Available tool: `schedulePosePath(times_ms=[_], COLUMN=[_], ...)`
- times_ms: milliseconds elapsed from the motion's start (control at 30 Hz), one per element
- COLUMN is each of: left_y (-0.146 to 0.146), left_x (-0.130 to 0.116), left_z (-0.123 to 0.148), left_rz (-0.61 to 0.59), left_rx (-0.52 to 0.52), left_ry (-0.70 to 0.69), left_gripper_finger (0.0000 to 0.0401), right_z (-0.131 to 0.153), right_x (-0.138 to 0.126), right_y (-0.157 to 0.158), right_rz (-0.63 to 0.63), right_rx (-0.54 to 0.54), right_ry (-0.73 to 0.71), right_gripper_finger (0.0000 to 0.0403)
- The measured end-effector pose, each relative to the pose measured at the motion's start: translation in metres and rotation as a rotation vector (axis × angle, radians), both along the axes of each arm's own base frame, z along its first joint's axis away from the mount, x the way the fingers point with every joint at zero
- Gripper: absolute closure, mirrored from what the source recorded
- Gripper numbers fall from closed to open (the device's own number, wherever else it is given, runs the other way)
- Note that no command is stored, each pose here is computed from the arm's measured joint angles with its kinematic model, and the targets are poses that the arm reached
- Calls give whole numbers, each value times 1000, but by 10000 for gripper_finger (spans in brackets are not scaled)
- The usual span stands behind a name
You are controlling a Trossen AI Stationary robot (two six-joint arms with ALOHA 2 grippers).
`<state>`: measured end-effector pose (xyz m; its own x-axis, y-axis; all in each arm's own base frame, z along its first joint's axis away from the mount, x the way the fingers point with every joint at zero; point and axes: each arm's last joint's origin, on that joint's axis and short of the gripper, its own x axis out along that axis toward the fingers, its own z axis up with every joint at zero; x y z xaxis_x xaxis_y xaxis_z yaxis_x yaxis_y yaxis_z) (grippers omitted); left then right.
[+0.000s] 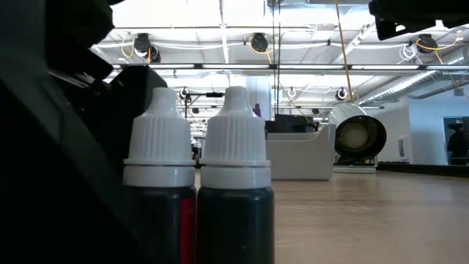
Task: Pick & Place food coloring
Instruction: Put the small red food coloring bottle into the gray bin
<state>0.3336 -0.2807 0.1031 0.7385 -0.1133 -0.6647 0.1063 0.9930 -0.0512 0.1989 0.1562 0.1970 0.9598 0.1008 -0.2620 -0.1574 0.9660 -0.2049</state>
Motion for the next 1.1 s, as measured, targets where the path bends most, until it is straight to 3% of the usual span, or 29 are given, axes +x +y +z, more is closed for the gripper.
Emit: schedulePosePath(times_ms=[533,1100], left_y=[-3,-2], left_x=[5,5], left_z=[11,10], left_rz=[-38,-30], left_rx=[-42,-50], left_ry=[3,15], left_gripper_finger=[190,260], right_z=[0,0], right_x=[0,0], right_y=[0,0], right_rz=[0,0], right_rx=[0,0], right_ry=[0,0], right_gripper_finger=[403,403])
